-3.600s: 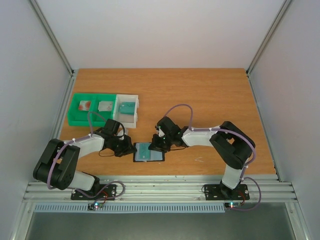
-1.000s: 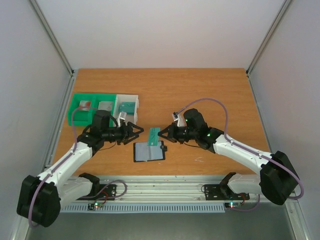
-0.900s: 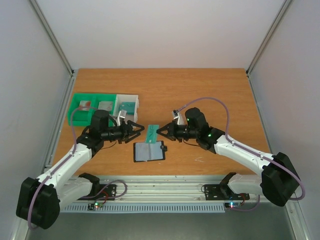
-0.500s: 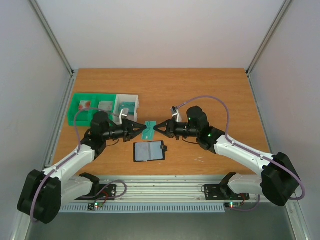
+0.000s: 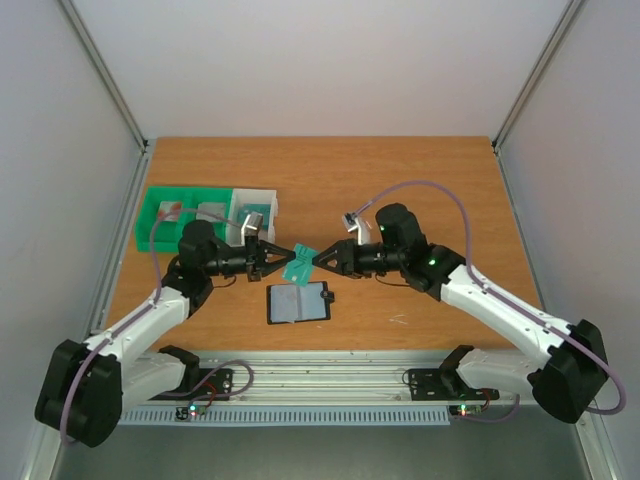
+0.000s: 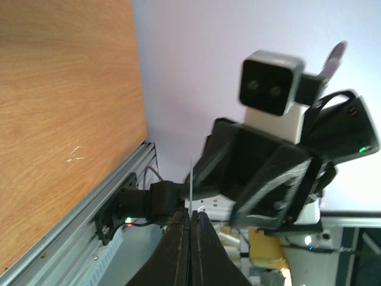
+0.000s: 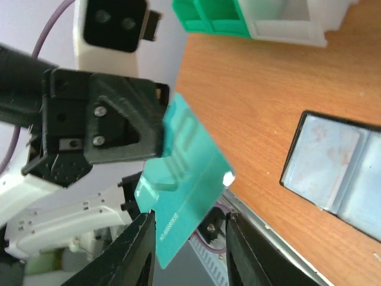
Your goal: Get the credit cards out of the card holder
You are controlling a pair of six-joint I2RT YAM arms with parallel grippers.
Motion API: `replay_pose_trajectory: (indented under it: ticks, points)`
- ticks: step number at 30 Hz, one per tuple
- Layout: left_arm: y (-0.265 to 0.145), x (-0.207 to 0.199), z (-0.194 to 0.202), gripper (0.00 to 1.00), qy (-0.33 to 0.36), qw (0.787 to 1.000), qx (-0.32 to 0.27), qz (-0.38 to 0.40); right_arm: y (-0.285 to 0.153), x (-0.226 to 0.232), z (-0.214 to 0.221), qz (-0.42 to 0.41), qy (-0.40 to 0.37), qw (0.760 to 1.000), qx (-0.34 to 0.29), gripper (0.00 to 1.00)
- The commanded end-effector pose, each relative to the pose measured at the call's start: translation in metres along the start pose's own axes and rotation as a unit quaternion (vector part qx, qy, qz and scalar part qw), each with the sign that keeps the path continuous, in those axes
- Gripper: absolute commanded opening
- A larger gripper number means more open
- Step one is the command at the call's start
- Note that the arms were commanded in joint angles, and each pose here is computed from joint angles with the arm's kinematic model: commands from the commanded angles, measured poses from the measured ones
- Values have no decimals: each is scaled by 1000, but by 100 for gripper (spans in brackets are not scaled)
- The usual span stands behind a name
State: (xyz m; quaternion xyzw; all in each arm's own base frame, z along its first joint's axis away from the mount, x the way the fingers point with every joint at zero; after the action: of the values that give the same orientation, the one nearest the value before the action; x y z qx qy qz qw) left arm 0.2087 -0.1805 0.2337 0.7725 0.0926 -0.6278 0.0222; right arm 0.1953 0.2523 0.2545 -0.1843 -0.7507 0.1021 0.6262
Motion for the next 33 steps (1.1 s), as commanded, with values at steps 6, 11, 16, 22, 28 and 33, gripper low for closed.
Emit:
replay_pose_trajectory:
  ticks: [6, 11, 16, 22, 28, 33]
  points:
    - [-6, -38, 14, 0, 104, 992, 72, 16, -36, 38, 12, 49, -148, 985, 76, 46]
    - [-5, -48, 24, 0, 113, 988, 100, 33, -31, 47, 11, 32, -152, 982, 107, 51]
    - [4, -53, 40, 0, 116, 982, 146, 18, -23, 49, 9, 20, -140, 982, 129, 51]
    - [16, -57, 56, 1, 144, 971, 189, 16, -16, 50, 12, -1, -131, 976, 173, 35]
    - [20, -58, 59, 1, 149, 970, 193, 13, -19, 50, 18, -17, -135, 974, 184, 8]
    - [19, -61, 59, 1, 157, 969, 189, 13, -22, 49, 26, -38, -133, 971, 193, 1]
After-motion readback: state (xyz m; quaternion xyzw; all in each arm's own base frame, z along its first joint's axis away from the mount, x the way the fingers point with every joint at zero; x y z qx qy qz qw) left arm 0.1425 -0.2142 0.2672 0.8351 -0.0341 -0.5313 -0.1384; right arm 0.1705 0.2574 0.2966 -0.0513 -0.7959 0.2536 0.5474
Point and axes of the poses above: each gripper's point midway between its finger pads, its own y axis out along the fingers, its own x axis along the line the jaws close on, z = x × y, the point moved 6 cm from there along -y, back along the fingers, and after that the axes turned 7 degrees about y, right-handed, at the moved point
